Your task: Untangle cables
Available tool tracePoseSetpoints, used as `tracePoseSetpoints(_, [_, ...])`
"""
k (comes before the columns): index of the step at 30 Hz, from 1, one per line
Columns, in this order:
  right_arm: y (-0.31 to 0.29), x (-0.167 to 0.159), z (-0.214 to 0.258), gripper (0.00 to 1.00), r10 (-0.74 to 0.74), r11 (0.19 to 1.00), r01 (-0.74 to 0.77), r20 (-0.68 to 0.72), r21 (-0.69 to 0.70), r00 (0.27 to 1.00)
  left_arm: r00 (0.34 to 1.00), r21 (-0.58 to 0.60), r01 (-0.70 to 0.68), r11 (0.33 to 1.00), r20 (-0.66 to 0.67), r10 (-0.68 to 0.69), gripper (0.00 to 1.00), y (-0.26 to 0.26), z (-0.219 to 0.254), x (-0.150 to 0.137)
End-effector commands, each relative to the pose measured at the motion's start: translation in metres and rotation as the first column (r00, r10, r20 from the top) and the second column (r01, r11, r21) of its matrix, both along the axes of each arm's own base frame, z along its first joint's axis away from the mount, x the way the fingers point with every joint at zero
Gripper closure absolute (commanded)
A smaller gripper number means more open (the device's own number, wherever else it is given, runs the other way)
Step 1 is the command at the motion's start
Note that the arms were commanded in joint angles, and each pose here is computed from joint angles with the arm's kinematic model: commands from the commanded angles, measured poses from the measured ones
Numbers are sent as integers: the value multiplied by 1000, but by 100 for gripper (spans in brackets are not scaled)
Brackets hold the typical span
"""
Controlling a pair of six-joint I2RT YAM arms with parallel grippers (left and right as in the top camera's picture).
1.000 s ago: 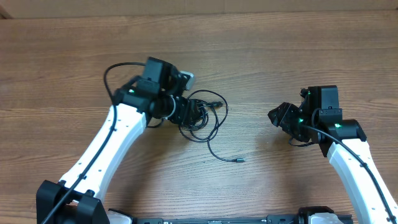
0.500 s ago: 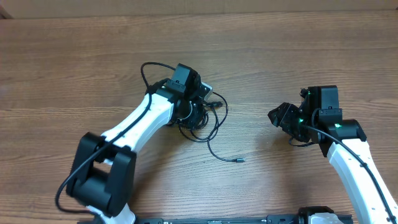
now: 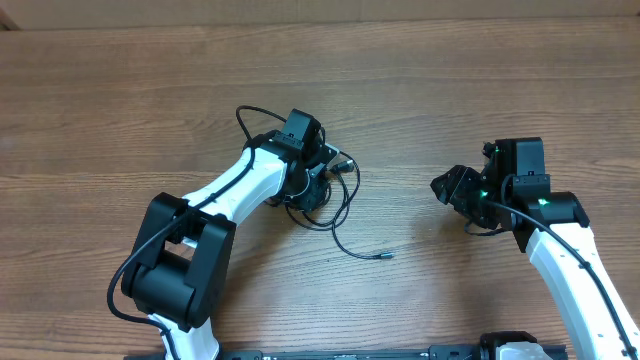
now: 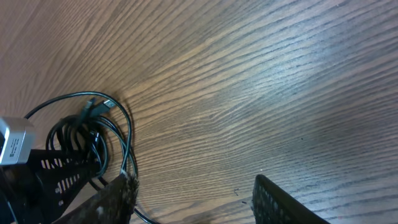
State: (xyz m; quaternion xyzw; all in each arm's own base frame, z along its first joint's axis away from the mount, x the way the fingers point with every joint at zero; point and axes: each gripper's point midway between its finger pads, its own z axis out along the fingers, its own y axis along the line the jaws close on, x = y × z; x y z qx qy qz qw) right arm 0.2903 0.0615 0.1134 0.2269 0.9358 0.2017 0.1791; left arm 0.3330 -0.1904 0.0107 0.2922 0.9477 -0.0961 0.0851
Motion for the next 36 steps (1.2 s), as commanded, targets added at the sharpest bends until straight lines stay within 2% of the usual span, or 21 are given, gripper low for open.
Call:
tracePoseSetpoints(1, [2,4,6,42,18,1000,-18,18,-2,1000,1000,91,11,996,-7,-11,60,12,-18,-1])
tracePoseSetpoints(5, [2,4,6,42,18,1000,-18,18,-2,1000,999,106,7,994,-45,-3,64,14,-31,-6])
tracePoseSetpoints(8, [2,4,6,42,18,1000,-18,19,-2,1000,998,94,-2,996,-57,8,95,12,-33,-8])
tracePoseSetpoints(11, [2,4,6,42,18,1000,-18,19,-2,1000,996,67,-77,995,-32,79,96,6,-12,5])
tracePoseSetpoints(14, [2,4,6,41,18,1000,-18,19,-2,1000,997,-21,-74,997,2,74,96,-12,32,19])
tracePoseSetpoints(17, [2,4,6,37,19,1000,-19,20,-1,1000,999,-141,-46,989,-18,44,96,-34,69,18])
tracePoseSetpoints(18, [6,4,8,34,32,999,-32,24,18,999,999,-228,-26,973,-47,16,96,-49,92,14])
tracePoseSetpoints(19, [12,4,11,33,63,997,-64,37,44,997,998,-266,-18,964,-66,0,96,-55,101,11])
tracePoseSetpoints(22, [35,7,24,33,173,972,-187,109,139,979,992,-356,-4,935,-118,-41,96,-69,118,0])
tracePoseSetpoints(26, [65,7,50,33,288,899,-347,236,267,928,981,-459,8,889,-169,-96,96,-84,130,-13])
tracePoseSetpoints(31, [77,4,61,34,319,858,-400,275,322,907,968,-616,43,787,-170,-186,96,-107,154,-20])
tracePoseSetpoints(36, [90,-2,60,34,361,843,-437,274,312,891,965,-648,35,761,-176,-194,96,-114,161,-21])
